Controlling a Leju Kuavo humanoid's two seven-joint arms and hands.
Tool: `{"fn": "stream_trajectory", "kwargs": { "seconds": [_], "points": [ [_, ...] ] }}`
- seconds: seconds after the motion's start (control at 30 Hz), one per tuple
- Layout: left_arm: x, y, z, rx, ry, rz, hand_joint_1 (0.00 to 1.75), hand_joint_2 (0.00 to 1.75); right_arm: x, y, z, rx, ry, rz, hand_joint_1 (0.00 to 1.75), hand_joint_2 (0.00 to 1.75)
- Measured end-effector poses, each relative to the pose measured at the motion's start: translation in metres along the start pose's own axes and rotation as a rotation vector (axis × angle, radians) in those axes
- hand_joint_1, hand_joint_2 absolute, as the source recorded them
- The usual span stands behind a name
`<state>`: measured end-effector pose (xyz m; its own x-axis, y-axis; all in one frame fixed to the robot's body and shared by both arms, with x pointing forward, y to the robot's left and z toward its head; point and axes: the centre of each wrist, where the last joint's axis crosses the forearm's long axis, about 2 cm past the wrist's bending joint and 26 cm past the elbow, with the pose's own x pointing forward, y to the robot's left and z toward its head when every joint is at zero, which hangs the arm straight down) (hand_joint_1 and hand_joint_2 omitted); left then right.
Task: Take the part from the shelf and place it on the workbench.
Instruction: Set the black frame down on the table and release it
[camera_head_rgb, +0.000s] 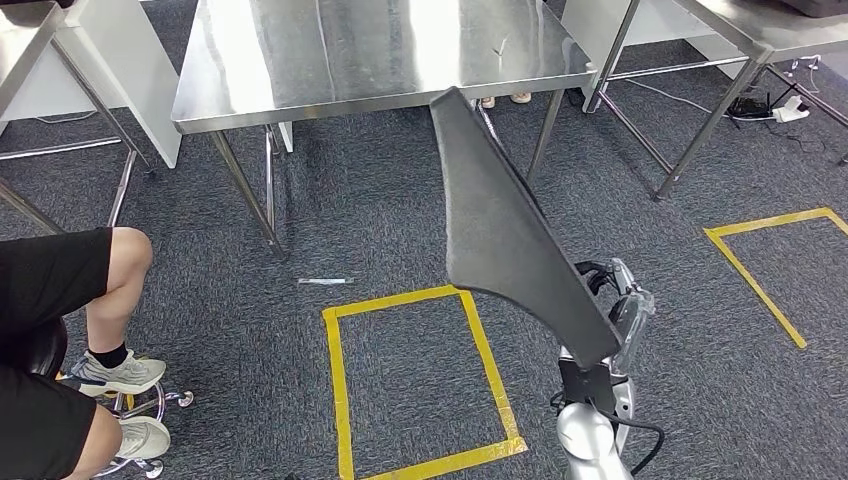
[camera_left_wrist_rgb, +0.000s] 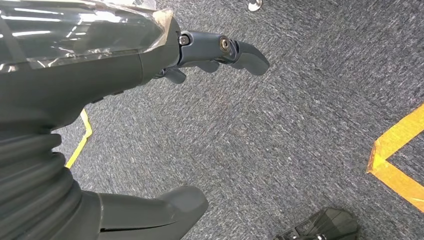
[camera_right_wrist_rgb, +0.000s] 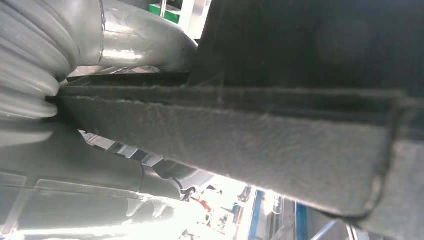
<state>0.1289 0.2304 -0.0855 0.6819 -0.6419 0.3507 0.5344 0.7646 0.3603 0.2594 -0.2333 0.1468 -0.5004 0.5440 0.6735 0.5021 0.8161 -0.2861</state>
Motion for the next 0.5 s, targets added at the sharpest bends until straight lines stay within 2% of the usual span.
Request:
{"fn": "stream_trajectory", "kwargs": {
  "seconds": [0.5],
  "points": [
    [-0.0003,0.0007,-0.0001,0.002,0.001,0.000,0.00,1.75,0.0010,0.0004,0.0003,0.000,0.004,-0.002,1.75,1.75]
  ]
}}
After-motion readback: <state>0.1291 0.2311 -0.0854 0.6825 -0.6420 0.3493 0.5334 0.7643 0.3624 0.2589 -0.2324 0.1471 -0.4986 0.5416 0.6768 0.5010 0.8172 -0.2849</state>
